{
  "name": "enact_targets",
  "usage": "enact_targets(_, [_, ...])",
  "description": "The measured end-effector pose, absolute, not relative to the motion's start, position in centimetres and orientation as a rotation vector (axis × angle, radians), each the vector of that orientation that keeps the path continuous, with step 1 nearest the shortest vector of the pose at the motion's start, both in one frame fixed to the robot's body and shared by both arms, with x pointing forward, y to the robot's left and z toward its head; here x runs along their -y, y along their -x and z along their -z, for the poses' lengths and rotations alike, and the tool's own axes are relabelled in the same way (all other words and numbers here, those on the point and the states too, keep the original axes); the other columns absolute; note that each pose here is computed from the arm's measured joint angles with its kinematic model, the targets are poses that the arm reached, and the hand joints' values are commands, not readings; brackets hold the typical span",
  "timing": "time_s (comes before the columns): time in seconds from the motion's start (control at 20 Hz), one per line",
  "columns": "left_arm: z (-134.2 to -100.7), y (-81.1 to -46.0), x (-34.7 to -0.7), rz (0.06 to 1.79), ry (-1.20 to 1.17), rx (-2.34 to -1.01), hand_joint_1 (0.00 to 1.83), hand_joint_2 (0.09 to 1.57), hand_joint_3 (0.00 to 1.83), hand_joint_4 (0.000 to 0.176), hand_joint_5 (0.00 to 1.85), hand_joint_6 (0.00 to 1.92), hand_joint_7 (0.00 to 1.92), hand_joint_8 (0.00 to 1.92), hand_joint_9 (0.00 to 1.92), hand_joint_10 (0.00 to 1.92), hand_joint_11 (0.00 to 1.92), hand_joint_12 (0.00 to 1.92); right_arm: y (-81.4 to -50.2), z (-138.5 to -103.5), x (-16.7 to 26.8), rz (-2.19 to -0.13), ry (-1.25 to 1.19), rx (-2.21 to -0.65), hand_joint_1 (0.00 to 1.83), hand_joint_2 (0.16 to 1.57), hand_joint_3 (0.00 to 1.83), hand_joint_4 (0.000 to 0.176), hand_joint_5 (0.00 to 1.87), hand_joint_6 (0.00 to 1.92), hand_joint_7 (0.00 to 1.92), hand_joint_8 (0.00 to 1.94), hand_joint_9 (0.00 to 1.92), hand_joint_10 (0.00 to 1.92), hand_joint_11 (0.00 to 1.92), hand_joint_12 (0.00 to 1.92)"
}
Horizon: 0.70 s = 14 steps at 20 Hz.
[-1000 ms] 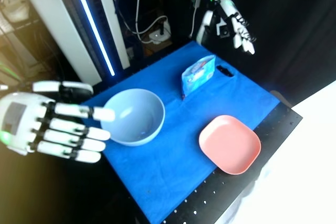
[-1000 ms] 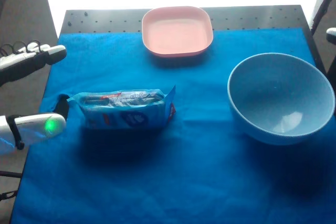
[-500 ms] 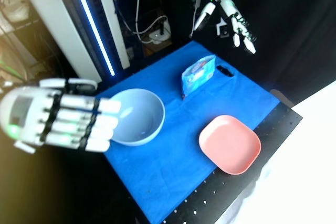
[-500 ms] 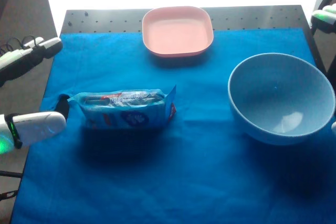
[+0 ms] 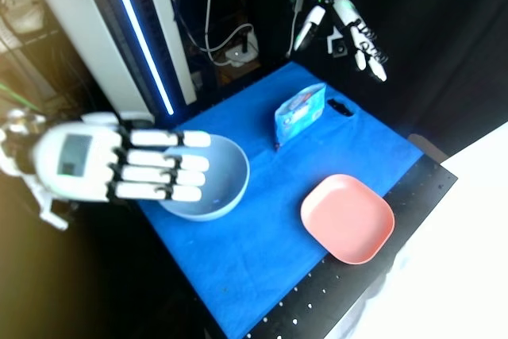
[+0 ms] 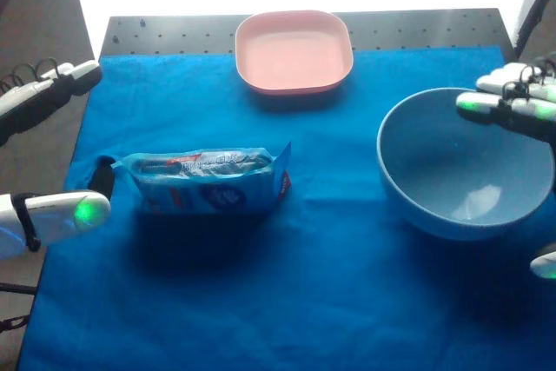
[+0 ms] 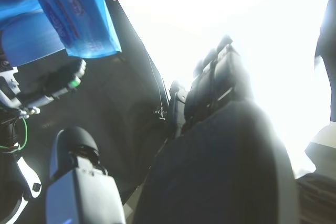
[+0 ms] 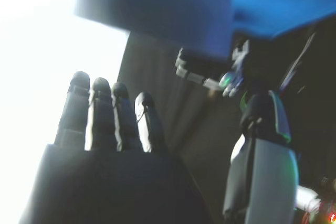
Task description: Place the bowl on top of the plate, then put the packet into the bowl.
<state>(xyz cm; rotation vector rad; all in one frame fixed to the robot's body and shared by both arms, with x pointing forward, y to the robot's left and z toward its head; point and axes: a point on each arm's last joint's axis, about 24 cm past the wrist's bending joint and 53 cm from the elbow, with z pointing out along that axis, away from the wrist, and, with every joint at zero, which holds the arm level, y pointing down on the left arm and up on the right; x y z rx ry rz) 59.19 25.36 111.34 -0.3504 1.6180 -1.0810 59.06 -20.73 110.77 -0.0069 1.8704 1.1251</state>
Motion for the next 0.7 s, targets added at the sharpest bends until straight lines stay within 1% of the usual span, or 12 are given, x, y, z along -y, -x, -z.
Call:
enact_targets(0.05, [-111.3,-59.2,-25.4,1.08,0.351,-1.619,0.48,0.93,0.0,0.149,0.11,0.0,0.0,0.0,0.0,0.0,0.0,0.0,-59.3,-110.3,21.2,-1.097,0.004,-1.891,0.6,0.84,0.0,0.135,0.03,0.01,0.0,0.0,0.0,0.0,0.0,0.0])
enact_targets(0.1, [-111.3,-59.2,-25.4,1.081,0.351,-1.619,0.48,0.93,0.0,0.145,0.12,0.01,0.0,0.0,0.0,0.0,0.0,0.0,-59.5,-109.7,21.4,-1.072,0.01,-1.913,0.59,0.84,0.0,0.109,0.05,0.01,0.01,0.0,0.0,0.0,0.0,0.0])
enact_targets(0.2, [-111.3,-59.2,-25.4,1.08,0.351,-1.619,0.46,0.93,0.0,0.137,0.11,0.0,0.0,0.0,0.0,0.0,0.0,0.0,-59.7,-109.4,20.9,-1.046,0.056,-1.939,0.61,0.86,0.01,0.105,0.04,0.01,0.01,0.01,0.0,0.0,0.0,0.0])
enact_targets(0.25, [-111.3,-59.2,-25.4,1.081,0.351,-1.619,0.48,0.93,0.0,0.142,0.11,0.0,0.0,0.0,0.0,0.0,0.0,0.0,-59.8,-109.7,20.2,-1.046,0.092,-1.938,0.61,0.87,0.01,0.105,0.01,0.0,0.0,0.0,0.0,0.0,0.0,0.0])
enact_targets(0.35, [-111.3,-59.2,-25.3,1.082,0.352,-1.619,0.45,0.94,0.0,0.14,0.11,0.0,0.0,0.0,0.0,0.0,0.0,0.0,-59.8,-110.3,18.7,-1.065,0.148,-1.919,0.68,0.89,0.01,0.098,0.01,0.0,0.0,0.0,0.0,0.0,0.0,0.0])
enact_targets(0.4, [-111.3,-59.2,-25.3,1.081,0.351,-1.62,0.44,0.93,0.0,0.155,0.12,0.0,0.0,0.0,0.0,0.0,0.0,0.0,-59.7,-110.3,18.0,-1.075,0.175,-1.917,0.67,0.9,0.01,0.065,0.02,0.01,0.0,0.0,0.0,0.0,0.01,0.01])
enact_targets(0.45, [-111.3,-59.2,-25.3,1.081,0.351,-1.62,0.44,0.93,0.0,0.152,0.12,0.0,0.0,0.0,0.0,0.0,0.0,0.0,-59.5,-110.0,17.7,-1.076,0.194,-1.924,0.63,0.93,0.02,0.042,0.03,0.01,0.02,0.01,0.01,0.0,0.03,0.01])
enact_targets(0.5, [-111.3,-59.2,-25.4,1.081,0.352,-1.619,0.43,0.93,0.0,0.154,0.12,0.0,0.0,0.0,0.0,0.0,0.0,0.0,-59.2,-109.5,17.3,-1.071,0.221,-1.941,0.6,0.94,0.02,0.045,0.03,0.01,0.04,0.01,0.04,0.01,0.05,0.02])
enact_targets(0.55, [-111.3,-59.2,-25.4,1.081,0.353,-1.619,0.44,0.93,0.0,0.162,0.12,0.0,0.0,0.0,0.0,0.0,0.0,0.0,-59.0,-109.1,17.2,-1.064,0.231,-1.952,0.6,0.94,0.02,0.053,0.04,0.01,0.03,0.01,0.04,0.01,0.06,0.02])
enact_targets(0.6, [-111.3,-59.2,-25.3,1.082,0.351,-1.619,0.46,0.93,0.0,0.153,0.11,0.0,0.0,0.0,0.0,0.0,0.0,0.0,-59.1,-109.0,17.3,-1.06,0.23,-1.957,0.57,0.95,0.02,0.063,0.03,0.0,0.02,0.0,0.04,0.01,0.06,0.02])
enact_targets(0.65, [-111.3,-59.2,-25.3,1.083,0.349,-1.62,0.48,0.93,0.0,0.148,0.11,0.0,0.0,0.0,0.0,0.0,0.0,0.0,-59.1,-109.0,17.3,-1.058,0.229,-1.958,0.57,0.95,0.01,0.054,0.07,0.0,0.04,0.0,0.08,0.01,0.08,0.03])
enact_targets(0.7, [-111.2,-59.1,-25.3,1.083,0.35,-1.621,0.47,0.93,0.0,0.143,0.11,0.0,0.0,0.0,0.0,0.0,0.0,0.0,-59.1,-108.9,17.3,-1.053,0.232,-1.962,0.57,0.95,0.0,0.056,0.06,0.0,0.04,0.0,0.08,0.01,0.09,0.04])
